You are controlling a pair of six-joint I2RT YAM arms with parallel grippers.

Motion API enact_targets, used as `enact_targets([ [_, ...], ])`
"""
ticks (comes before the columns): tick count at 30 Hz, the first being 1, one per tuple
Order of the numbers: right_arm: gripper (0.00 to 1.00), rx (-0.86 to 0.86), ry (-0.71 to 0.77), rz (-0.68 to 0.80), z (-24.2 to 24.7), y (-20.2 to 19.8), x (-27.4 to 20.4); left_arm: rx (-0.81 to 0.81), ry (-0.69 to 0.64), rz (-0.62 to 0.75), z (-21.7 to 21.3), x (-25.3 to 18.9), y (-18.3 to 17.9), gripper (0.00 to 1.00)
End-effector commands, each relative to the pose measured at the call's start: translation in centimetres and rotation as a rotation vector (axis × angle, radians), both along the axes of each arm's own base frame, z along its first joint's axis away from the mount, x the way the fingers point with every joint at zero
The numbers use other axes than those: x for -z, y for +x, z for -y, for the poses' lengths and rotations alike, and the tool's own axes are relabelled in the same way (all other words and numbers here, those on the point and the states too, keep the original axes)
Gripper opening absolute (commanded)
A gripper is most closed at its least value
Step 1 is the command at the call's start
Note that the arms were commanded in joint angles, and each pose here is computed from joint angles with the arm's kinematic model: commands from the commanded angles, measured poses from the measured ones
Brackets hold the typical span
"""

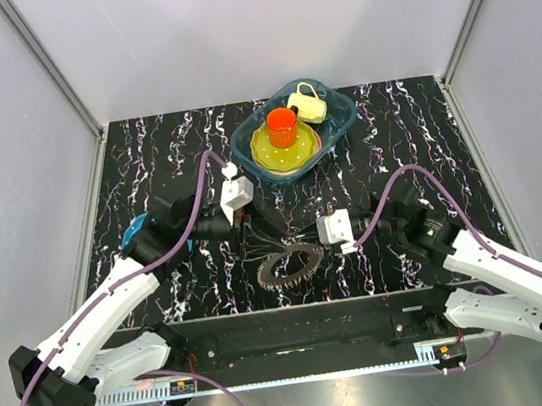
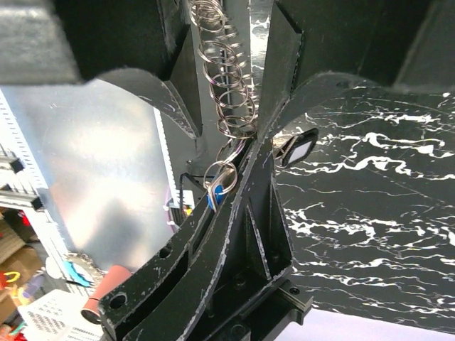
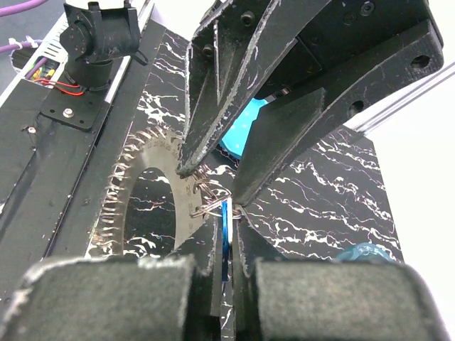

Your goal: Remove the keys from the keyring

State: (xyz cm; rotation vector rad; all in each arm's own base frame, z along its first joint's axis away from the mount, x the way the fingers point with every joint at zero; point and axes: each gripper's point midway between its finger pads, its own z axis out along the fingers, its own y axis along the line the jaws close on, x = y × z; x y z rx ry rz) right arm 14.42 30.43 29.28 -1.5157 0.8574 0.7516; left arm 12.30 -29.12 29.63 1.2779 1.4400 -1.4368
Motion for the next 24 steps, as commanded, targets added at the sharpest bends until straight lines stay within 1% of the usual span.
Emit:
enact_targets([
  [1,0.0,0.008,0.071,0.079,-0.1,0.2,-2.7,-0.104,-0.036,0.175,-0.7,-2.9,0.7,0.42],
  [3,0.0,0.008,0.069,0.071,-0.1,0.2,-2.5,-0.18,-0.043,0.197,-1.0,-3.5,1.6,0.44],
  [5,0.0,0.014,0.066,0.068,-0.1,0.3,-2.3,-0.225,-0.028,0.191,-0.9,-3.6,2.2,0.45],
  [6,0.0,0.024,0.067,0.062,-0.1,0.5,-2.3,-0.207,0.011,0.16,-1.0,-2.8,1.8,0.45],
  [7,0.0,0.027,0.067,0.061,-0.1,0.5,-2.3,-0.187,0.01,0.163,-1.0,-3.5,1.5,0.44],
  [8,0.0,0.03,0.071,0.063,-0.1,0.6,-2.4,-0.172,0.017,0.132,-0.9,-3.3,1.1,0.44],
  [10,0.0,0.034,0.075,0.061,-0.1,0.6,-2.5,-0.125,0.003,0.123,-0.8,-3.7,0.0,0.43],
  [11,0.0,0.034,0.078,0.06,-0.1,0.6,-2.6,-0.114,-0.01,0.103,-0.9,-4.1,-0.7,0.43],
  [13,0.0,0.036,0.077,0.056,-0.2,0.7,-2.4,-0.093,-0.028,0.106,-0.8,-4.4,-1.4,0.43],
  [16,0.0,0.036,0.084,0.053,-0.2,0.7,-2.5,-0.107,-0.04,0.115,-0.8,-4.2,-1.5,0.44],
  [18,0.0,0.038,0.086,0.051,-0.2,0.8,-2.6,-0.118,-0.023,0.101,-0.5,-3.2,-1.0,0.44],
  [24,0.0,0.039,0.088,0.045,-0.2,0.7,-2.6,-0.073,-0.016,0.059,0.6,-2.2,-1.3,0.44],
])
